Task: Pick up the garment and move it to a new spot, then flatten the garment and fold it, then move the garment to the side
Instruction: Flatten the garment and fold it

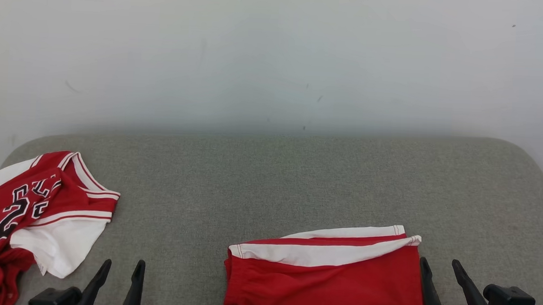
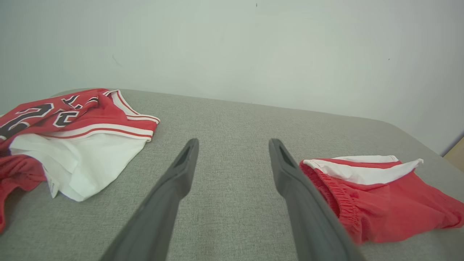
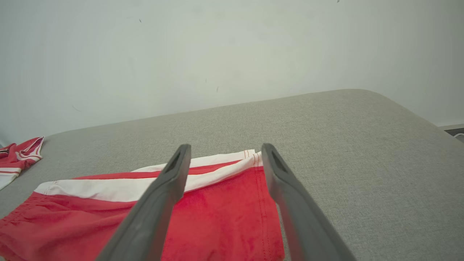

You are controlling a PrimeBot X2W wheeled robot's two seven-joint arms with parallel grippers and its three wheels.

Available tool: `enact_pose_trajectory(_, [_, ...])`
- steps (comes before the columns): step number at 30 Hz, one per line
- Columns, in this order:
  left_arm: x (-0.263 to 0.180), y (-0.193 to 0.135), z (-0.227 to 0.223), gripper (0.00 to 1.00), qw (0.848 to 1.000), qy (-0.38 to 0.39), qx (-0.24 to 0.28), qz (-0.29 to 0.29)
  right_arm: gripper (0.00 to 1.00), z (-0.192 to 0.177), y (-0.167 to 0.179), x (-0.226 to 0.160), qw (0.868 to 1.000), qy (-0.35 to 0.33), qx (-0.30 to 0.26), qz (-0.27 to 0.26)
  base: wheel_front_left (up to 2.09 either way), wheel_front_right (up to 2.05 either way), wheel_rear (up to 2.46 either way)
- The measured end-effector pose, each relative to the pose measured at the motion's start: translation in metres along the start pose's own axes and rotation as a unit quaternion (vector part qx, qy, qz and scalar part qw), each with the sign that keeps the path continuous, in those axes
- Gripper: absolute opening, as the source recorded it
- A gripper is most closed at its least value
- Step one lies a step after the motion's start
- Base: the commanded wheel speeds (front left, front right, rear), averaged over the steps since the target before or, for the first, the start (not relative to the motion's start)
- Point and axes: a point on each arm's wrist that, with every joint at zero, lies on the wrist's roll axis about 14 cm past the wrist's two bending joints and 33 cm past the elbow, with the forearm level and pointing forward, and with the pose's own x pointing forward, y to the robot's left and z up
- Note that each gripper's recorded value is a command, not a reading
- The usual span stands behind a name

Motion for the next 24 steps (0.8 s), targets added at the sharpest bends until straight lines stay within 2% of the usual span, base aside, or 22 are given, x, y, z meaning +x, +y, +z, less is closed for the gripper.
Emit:
enact_pose_trajectory(7, [-0.002,-0.001,-0.006,1.00,1.000,0.014,0.001,0.002,1.00,-0.007,-0.008,0.002,1.000,0.020,0.001,-0.015,0.00,0.00,0.00])
enact_pose_trajectory(15, [0.000,-0.005,-0.003,1.00,1.000,0.016,0.000,-0.001,1.00,-0.027,-0.022,0.010,0.994,0.104,-0.011,-0.032,0.00,0.00,0.00])
enact_pose_trajectory(21, [0.001,-0.009,-0.003,1.00,1.000,0.025,-0.001,-0.006,1.00,-0.033,-0.040,0.027,0.984,0.170,-0.026,-0.048,0.00,0.00,0.00])
enact_pose_trajectory(24, [0.000,-0.010,-0.007,1.00,0.999,0.033,0.001,-0.006,1.00,-0.045,-0.043,0.034,0.974,0.218,-0.020,-0.053,0.00,0.00,0.00])
